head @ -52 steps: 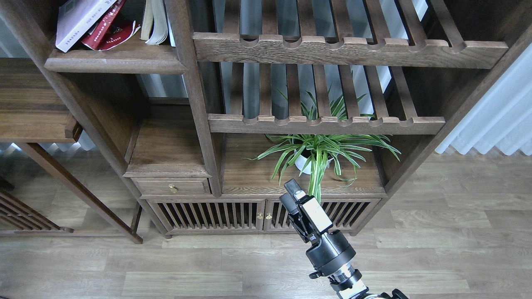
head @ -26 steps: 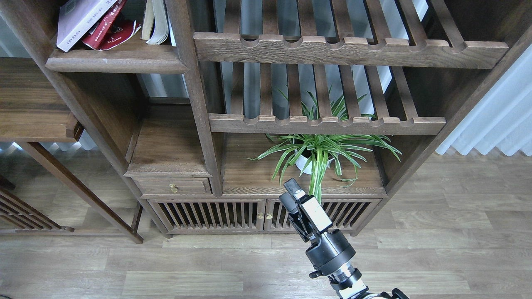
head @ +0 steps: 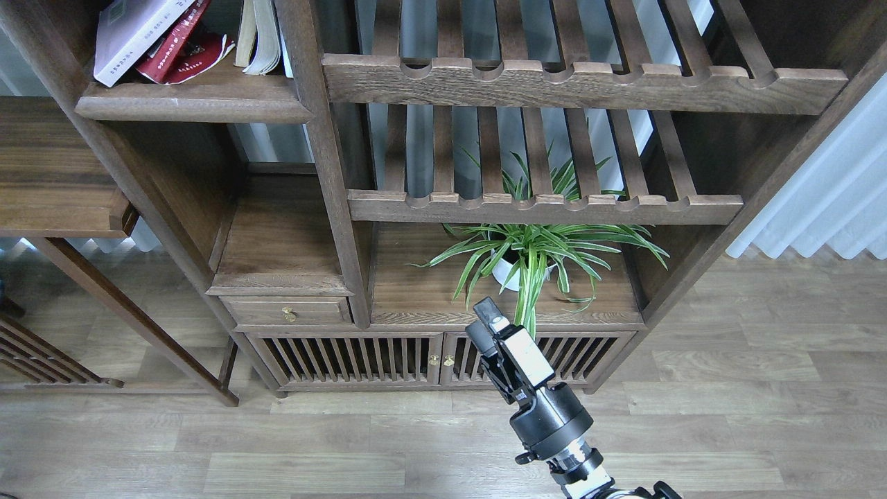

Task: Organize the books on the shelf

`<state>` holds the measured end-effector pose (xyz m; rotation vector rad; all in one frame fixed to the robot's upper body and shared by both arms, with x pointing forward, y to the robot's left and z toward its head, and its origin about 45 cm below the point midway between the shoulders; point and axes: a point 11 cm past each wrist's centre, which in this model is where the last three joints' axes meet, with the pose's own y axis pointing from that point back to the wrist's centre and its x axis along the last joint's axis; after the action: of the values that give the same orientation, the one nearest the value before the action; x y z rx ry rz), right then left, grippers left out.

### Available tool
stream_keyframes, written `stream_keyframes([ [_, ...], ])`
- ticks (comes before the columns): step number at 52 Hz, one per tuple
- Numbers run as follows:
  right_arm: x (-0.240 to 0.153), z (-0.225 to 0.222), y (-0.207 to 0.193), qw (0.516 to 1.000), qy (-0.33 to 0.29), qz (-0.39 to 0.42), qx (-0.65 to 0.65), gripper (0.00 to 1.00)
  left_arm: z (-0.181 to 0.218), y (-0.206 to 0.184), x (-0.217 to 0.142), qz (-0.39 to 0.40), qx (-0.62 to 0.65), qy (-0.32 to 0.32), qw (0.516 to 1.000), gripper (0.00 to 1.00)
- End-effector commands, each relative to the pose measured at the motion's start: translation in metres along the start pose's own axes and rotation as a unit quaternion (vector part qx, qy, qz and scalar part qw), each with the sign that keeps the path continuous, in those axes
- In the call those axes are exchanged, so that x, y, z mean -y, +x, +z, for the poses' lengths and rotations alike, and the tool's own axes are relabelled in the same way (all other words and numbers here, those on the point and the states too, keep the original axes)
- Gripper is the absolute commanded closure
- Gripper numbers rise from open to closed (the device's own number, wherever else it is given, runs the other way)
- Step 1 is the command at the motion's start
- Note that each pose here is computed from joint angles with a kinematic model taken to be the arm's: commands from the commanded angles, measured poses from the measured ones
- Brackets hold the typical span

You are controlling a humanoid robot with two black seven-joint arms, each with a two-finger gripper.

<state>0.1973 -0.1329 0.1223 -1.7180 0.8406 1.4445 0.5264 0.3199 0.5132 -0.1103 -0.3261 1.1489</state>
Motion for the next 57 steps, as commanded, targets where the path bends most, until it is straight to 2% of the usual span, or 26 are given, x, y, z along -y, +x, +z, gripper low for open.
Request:
stream_keyframes([
  [1,0.000,0.000,0.000,1.000,0.000,0.000,0.001,0.00,-0.004,-0.004,0.002,-0.001,-0.004,-0.012,1.000,0.90],
  [32,0.000,0.000,-0.001,1.000,0.001,-0.001,0.001,0.00,-0.024,-0.019,0.004,-0.010,-0.022,-0.041,0.999,0.84],
  [37,0.000,-0.001,0.000,1.000,0.002,0.000,0.001,0.00,-0.025,-0.019,0.004,-0.009,-0.023,-0.040,0.999,0.75],
  [43,0.000,-0.001,-0.001,1.000,0.002,-0.001,0.000,0.00,-0.028,-0.020,0.003,-0.010,-0.023,-0.036,0.999,0.53],
  [51,0.000,-0.001,0.000,1.000,0.002,0.000,0.000,0.00,-0.028,-0.020,0.003,-0.010,-0.025,-0.037,0.999,0.43],
  [57,0.000,-0.001,0.000,1.000,0.002,0.000,0.000,0.00,-0.027,-0.021,0.003,-0.011,-0.025,-0.038,0.999,0.39],
])
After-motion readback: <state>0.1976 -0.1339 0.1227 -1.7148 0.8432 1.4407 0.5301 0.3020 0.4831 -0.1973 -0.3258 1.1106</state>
